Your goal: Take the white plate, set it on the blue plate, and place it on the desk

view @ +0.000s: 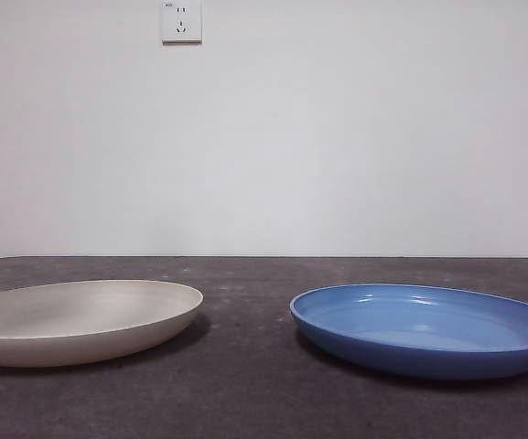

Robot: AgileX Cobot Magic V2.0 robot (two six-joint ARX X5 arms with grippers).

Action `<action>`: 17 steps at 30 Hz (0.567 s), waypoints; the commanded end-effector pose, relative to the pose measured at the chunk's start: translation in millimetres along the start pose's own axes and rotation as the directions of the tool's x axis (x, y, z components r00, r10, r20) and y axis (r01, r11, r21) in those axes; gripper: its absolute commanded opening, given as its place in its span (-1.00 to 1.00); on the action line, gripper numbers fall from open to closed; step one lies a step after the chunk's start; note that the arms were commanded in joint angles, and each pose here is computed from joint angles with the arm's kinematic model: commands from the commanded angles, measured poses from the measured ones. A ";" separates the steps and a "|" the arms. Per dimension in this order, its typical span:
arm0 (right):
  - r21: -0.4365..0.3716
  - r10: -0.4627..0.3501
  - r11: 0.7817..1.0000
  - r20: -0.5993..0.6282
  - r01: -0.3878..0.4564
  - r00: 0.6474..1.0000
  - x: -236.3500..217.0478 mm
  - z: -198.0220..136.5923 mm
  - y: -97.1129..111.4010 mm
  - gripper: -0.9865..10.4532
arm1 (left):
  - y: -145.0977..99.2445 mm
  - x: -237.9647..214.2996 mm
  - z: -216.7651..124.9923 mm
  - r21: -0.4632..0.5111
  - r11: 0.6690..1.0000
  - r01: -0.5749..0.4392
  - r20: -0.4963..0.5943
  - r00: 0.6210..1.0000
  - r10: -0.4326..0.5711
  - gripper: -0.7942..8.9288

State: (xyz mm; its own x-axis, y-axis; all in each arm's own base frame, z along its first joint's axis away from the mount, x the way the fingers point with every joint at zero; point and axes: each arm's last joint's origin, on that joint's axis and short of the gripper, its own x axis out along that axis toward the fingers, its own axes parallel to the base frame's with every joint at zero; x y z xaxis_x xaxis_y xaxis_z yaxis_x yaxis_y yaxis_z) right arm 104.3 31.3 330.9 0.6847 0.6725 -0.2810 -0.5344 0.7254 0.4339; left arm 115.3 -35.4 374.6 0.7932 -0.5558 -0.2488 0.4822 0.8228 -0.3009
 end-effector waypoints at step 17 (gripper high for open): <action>0.000 0.023 1.000 -0.012 -0.023 1.000 -1.9 1.9 3.0 0.17 | 54.2 64.2 -25.9 -0.187 0.958 -0.216 -0.457 0.883 0.110 0.19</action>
State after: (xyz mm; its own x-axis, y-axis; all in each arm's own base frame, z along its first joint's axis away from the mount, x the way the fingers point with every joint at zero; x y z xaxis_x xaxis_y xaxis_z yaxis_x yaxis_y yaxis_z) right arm 103.0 31.6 328.6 0.6647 0.6848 -0.2987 -0.5348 0.7153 0.4498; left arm 177.1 -29.7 315.2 0.5811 -0.4508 -0.6776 0.2085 0.8872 -0.4115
